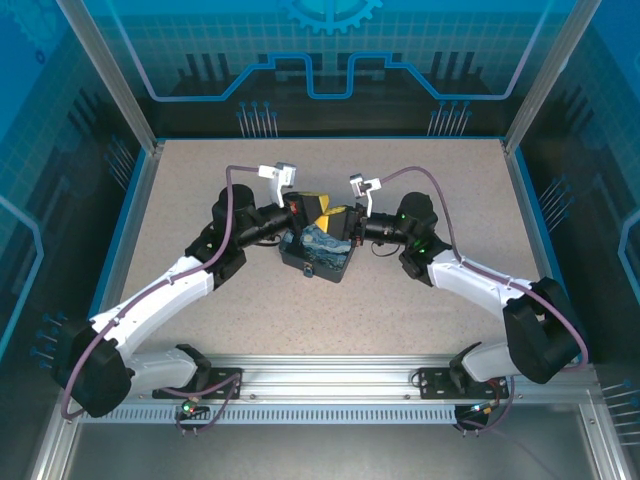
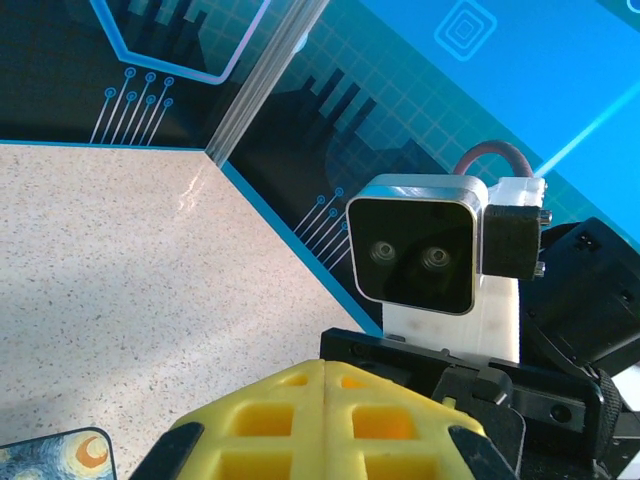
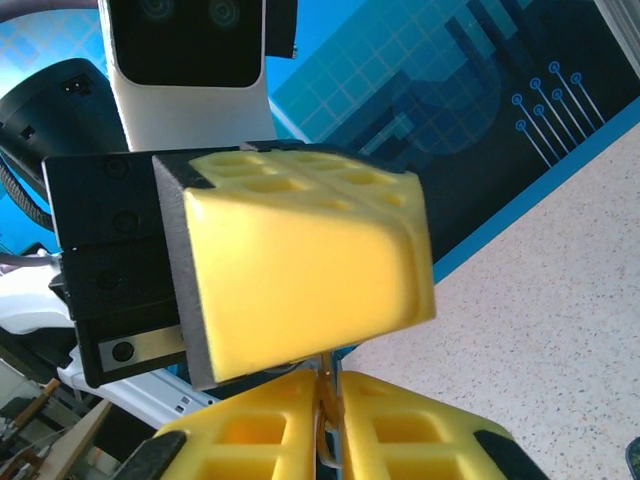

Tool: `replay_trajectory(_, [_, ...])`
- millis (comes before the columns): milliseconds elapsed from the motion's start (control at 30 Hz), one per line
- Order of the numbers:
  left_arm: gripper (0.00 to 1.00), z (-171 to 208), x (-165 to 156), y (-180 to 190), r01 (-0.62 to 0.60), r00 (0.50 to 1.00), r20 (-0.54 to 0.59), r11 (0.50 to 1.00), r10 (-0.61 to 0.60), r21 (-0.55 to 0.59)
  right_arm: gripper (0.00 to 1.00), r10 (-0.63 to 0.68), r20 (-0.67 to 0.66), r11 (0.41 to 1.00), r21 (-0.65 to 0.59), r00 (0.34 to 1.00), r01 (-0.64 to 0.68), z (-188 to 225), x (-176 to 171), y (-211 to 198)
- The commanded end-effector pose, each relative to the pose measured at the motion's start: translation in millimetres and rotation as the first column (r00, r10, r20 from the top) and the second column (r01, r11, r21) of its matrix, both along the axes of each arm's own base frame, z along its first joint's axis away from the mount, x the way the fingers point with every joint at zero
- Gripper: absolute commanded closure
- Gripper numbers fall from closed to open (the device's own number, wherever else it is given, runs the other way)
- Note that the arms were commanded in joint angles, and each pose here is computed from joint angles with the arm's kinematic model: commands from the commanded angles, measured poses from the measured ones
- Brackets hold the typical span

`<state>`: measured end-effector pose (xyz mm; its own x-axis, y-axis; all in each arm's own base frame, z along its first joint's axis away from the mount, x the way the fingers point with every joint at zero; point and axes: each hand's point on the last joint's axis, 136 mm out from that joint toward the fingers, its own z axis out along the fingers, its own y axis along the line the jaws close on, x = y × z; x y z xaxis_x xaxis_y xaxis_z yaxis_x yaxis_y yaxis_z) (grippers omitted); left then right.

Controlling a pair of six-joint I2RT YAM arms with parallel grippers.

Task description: Unlock the padlock with the key

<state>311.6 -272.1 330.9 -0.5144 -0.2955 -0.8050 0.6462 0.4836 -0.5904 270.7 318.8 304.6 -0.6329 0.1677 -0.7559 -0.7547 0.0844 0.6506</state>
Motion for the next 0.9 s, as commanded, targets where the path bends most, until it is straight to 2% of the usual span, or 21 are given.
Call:
replay_trajectory(0, [1.0, 14.9, 0.9, 2.0, -0.025, 0.999, 0.043, 0.999, 0.026, -0.023, 0.92, 0.0, 0.042, 1.0, 0.018, 0.999, -0.001, 13.1, -3.1, 0.6])
replay_trajectory(100, [1.0, 13.5, 2.1, 2.6, -0.031, 0.999, 0.039, 0.999, 0.032, -0.025, 1.0, -0.007, 0.046, 1.0, 0.016, 0.999, 0.006, 14.5, -4.0, -1.5])
replay_trajectory(167, [1.0, 12.9, 2.4, 3.2, -0.035, 0.999, 0.037, 0.999, 0.036, -0.026, 1.0, -0.021, 0.046, 1.0, 0.01, 0.999, 0.02, 14.2, -3.2, -3.4])
replay_trajectory(300, [0.84, 14.8, 1.7, 7.2, -0.051, 0.998, 0.045, 0.998, 0.052, -0.026, 1.0, -0.042, 0.052, 0.999, -0.023, 0.998, 0.043, 12.0, -3.1, -7.7])
replay_trajectory(367, [0.81, 18.1, 1.3, 11.1, -0.061, 0.997, 0.051, 0.998, 0.062, -0.026, 1.0, -0.049, 0.056, 0.997, -0.056, 0.997, 0.052, 8.5, -3.1, -9.5])
replay_trajectory(500, [0.57, 28.8, 0.7, 28.2, -0.09, 0.994, 0.057, 0.995, 0.092, -0.042, 1.0, -0.078, 0.062, 0.981, -0.173, 0.995, 0.087, -8.9, -3.3, -17.2])
replay_trajectory(600, [0.5, 27.6, -3.0, 46.1, -0.116, 0.992, 0.041, 0.993, 0.117, -0.028, 1.0, -0.121, 0.059, 0.946, -0.295, 0.991, 0.133, -31.0, -0.3, -27.3])
replay_trajectory(767, [0.41, -6.6, -22.2, 65.6, -0.131, 0.991, -0.007, 0.987, 0.133, 0.089, 1.0, -0.151, 0.0, 0.914, -0.38, 0.989, 0.139, -65.9, 7.4, -33.4])
replay_trajectory(867, [0.33, -41.8, -37.7, 69.3, -0.098, 0.992, -0.058, 0.983, 0.108, 0.155, 1.0, -0.158, -0.08, 0.904, -0.412, 0.984, 0.112, -93.7, 14.3, -28.8])
